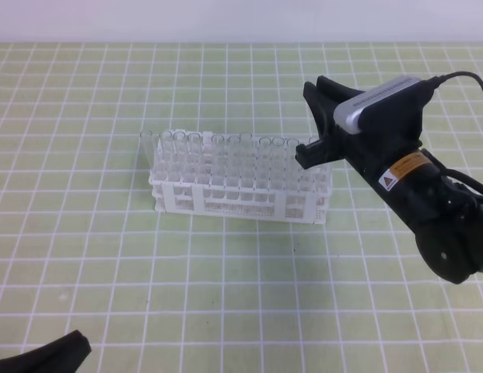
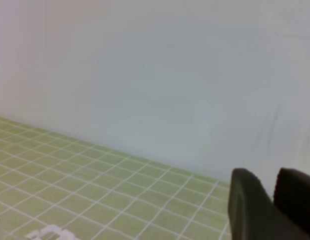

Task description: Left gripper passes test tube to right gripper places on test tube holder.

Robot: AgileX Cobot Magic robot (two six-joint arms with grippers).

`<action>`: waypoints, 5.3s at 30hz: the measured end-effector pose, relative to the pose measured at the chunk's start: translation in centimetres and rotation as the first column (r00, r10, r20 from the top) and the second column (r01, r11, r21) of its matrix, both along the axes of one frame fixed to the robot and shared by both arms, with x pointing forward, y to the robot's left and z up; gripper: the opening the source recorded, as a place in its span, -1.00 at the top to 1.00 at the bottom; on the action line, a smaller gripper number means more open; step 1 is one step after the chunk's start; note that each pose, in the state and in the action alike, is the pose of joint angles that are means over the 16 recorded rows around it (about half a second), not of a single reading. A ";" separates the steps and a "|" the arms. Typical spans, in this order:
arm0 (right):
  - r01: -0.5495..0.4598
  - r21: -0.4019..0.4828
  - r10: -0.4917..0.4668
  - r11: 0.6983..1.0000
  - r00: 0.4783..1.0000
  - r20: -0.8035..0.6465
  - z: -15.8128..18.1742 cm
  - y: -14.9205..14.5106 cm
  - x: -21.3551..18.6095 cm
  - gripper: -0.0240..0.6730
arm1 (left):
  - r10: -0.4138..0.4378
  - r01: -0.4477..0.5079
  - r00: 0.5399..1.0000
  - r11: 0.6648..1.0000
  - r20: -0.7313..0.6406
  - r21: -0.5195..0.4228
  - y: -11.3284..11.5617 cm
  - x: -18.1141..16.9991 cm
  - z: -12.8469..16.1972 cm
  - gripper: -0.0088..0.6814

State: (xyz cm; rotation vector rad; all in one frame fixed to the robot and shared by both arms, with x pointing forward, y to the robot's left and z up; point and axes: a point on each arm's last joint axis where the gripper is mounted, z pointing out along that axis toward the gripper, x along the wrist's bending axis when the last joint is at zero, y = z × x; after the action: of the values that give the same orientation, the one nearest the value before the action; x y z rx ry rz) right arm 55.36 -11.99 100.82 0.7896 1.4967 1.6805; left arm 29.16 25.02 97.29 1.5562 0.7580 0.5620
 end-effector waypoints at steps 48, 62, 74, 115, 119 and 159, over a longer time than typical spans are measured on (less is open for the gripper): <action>0.017 -0.007 -0.017 1.000 1.000 0.011 2.2 -1.8 -3.0 0.00 | 0.000 0.000 1.000 1.000 -0.001 -0.001 0.0 0.0 0.0 0.98; 0.031 -0.002 -0.031 1.000 1.000 -0.002 7.1 -6.3 -11.0 0.71 | 0.000 0.000 1.000 1.000 0.000 0.004 0.0 0.0 0.0 0.98; 0.033 0.177 -0.032 0.984 0.999 -0.007 6.9 -10.5 -18.2 0.97 | 0.000 0.000 1.000 1.000 0.000 0.004 0.0 0.0 0.0 0.98; 0.398 -0.056 -0.397 0.916 0.875 -0.277 -4.1 -16.8 -26.2 0.97 | 0.000 0.000 1.000 1.000 0.003 0.021 0.0 0.0 -0.3 0.98; 0.388 -0.073 -0.391 0.919 0.870 -0.301 -4.4 -16.7 -26.2 0.97 | 0.000 0.000 1.000 1.000 0.003 0.018 0.0 0.0 -0.3 0.98; 0.384 -0.076 -0.388 0.920 0.868 -0.309 -4.5 -16.7 -26.2 0.98 | 0.431 -0.413 0.894 0.899 0.120 -0.149 2.7 -0.2 1.0 0.98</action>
State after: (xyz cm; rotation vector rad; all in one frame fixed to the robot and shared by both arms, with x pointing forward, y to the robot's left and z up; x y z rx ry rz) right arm 29.12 -28.69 96.35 1.3109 1.4337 1.2827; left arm 28.98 27.73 98.30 1.2233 1.0037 0.9268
